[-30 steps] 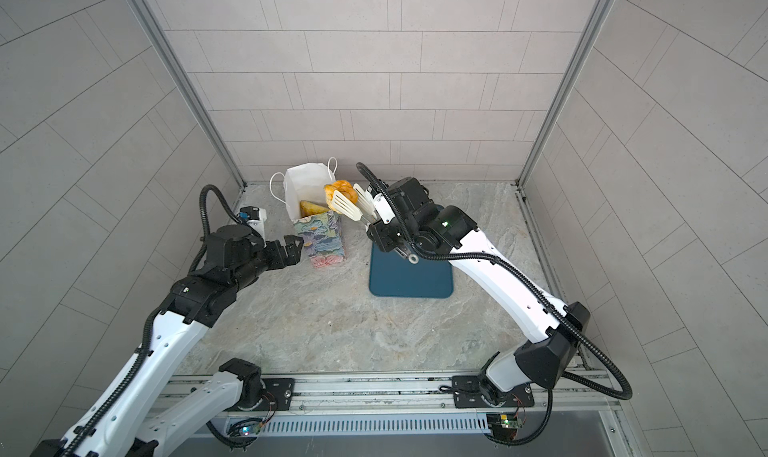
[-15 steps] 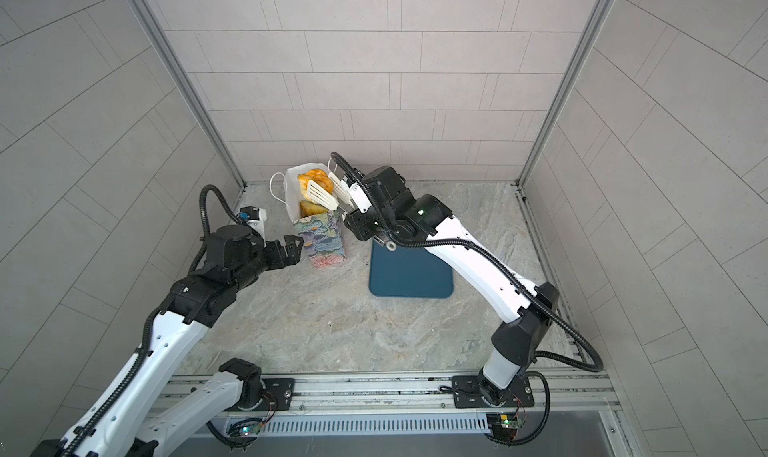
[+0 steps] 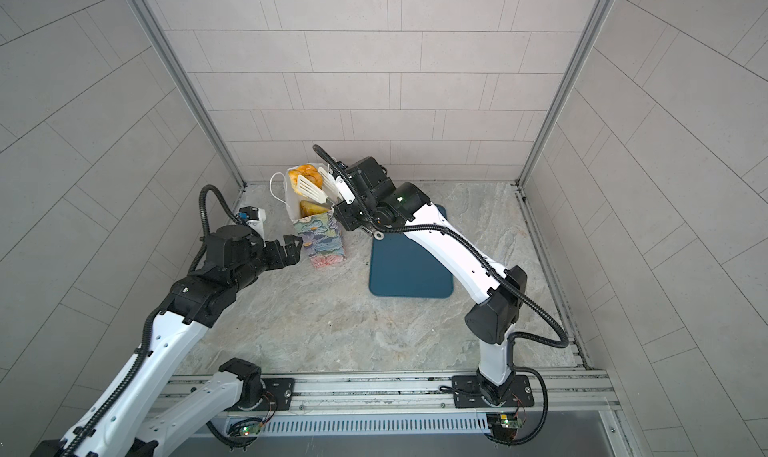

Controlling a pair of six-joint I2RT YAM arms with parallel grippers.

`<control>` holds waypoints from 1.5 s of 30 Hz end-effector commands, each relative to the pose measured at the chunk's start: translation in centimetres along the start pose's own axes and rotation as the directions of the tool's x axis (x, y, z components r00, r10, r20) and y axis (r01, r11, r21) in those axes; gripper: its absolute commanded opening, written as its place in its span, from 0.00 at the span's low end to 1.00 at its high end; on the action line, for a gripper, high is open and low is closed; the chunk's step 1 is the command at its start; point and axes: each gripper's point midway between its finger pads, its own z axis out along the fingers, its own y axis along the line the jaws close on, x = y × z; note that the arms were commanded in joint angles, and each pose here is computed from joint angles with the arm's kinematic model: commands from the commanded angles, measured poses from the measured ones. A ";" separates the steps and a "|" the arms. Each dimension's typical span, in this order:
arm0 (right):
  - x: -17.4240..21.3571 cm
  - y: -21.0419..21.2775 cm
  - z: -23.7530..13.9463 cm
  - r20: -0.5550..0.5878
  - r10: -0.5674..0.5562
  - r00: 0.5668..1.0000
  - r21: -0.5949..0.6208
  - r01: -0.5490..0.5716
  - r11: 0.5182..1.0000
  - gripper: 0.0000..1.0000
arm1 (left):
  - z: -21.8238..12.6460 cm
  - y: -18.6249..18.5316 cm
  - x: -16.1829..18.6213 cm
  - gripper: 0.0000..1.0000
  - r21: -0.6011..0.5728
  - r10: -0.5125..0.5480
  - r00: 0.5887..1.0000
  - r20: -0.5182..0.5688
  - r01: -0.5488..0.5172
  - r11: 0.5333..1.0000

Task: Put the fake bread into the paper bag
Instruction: 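Lift the bun with the right gripper's tongs and carry it over the bag, then open the tongs with the right gripper to drop the bun in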

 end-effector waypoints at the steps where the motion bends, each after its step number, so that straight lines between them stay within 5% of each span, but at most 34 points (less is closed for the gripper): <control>1: -0.6 -0.2 -0.3 -0.004 -0.029 1.000 0.031 0.029 0.999 0.49 | -0.9 0.0 -0.7 1.00 -0.005 0.002 1.000 0.027 -0.002 1.000; 22: -0.8 -1.3 0.4 -0.038 -0.063 0.997 0.095 0.067 0.993 0.57 | -0.9 0.1 -0.8 1.00 -0.012 0.014 0.999 0.029 -0.014 1.000; 45: -2.5 -0.8 -3.2 0.034 -0.085 0.996 0.092 0.081 0.992 0.60 | -1.4 0.0 -1.0 1.00 -0.007 0.004 0.999 0.032 -0.003 1.000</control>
